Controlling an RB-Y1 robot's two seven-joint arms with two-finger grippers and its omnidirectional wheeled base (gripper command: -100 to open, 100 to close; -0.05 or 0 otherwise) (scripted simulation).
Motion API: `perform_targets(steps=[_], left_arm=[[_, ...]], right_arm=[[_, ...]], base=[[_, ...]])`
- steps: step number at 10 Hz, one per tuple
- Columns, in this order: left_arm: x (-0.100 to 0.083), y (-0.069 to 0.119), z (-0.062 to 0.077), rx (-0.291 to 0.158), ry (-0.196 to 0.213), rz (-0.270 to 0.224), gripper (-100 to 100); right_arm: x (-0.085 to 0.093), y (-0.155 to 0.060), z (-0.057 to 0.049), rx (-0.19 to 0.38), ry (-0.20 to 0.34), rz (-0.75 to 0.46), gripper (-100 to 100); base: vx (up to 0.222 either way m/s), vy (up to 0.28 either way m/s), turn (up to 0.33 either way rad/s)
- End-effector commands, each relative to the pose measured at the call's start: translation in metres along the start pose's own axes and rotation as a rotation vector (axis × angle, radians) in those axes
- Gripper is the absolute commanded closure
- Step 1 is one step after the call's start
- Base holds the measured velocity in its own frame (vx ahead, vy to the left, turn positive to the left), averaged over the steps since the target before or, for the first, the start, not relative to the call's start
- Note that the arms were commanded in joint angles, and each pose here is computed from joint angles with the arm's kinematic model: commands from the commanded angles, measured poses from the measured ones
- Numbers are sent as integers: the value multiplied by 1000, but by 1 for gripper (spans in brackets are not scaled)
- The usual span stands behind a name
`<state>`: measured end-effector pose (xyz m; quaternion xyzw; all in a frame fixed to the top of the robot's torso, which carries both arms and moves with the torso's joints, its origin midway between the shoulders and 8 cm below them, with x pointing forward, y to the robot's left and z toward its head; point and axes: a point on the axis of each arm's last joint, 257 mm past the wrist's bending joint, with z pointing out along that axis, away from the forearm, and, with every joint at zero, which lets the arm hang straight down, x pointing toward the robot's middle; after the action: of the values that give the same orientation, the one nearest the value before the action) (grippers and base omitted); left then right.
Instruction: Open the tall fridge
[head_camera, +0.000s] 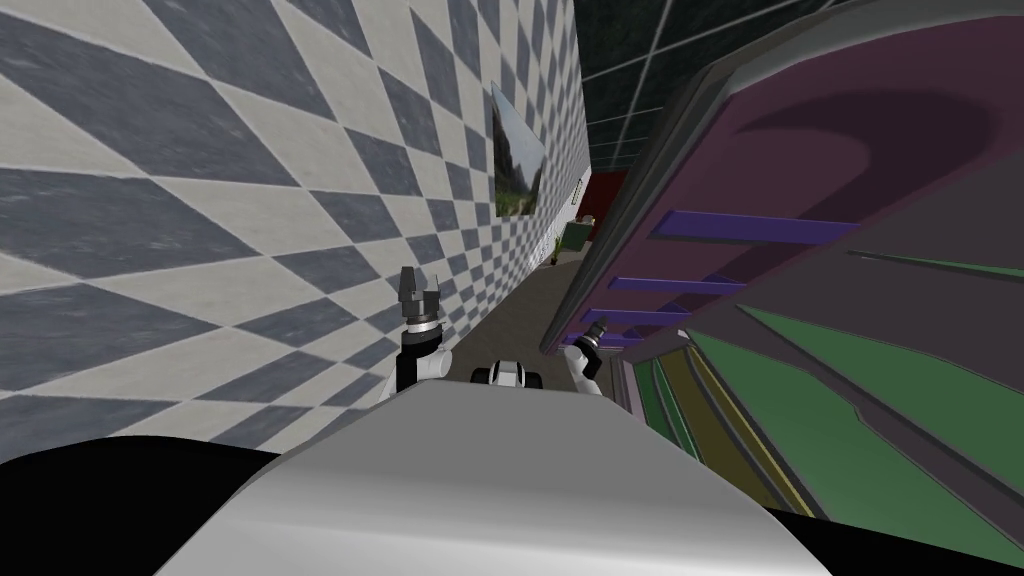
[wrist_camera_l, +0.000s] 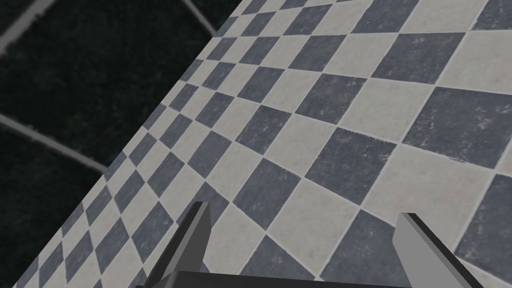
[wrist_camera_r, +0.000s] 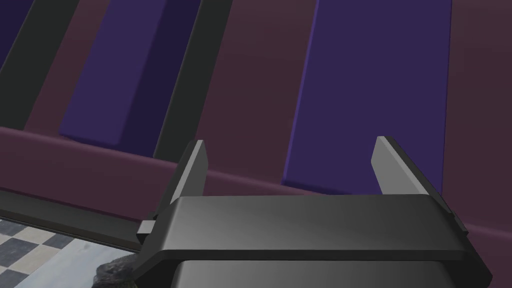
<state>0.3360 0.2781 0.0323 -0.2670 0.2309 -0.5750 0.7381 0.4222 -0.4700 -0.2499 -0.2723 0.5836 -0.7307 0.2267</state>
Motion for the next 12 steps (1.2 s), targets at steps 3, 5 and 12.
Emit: perform_targets(steps=[3, 5, 12], left_arm=[[0, 0, 0, 0, 0, 0, 0], [0, 0, 0, 0, 0, 0, 0], [0, 0, 0, 0, 0, 0, 0]], right_arm=[[4, 15, -18, -61, 70, 62, -100], [-3, 23, -31, -96, 84, 94, -100], [-15, 23, -34, -137, 98, 128, -100]], base=[[153, 86, -19], [56, 26, -8], [15, -3, -2]])
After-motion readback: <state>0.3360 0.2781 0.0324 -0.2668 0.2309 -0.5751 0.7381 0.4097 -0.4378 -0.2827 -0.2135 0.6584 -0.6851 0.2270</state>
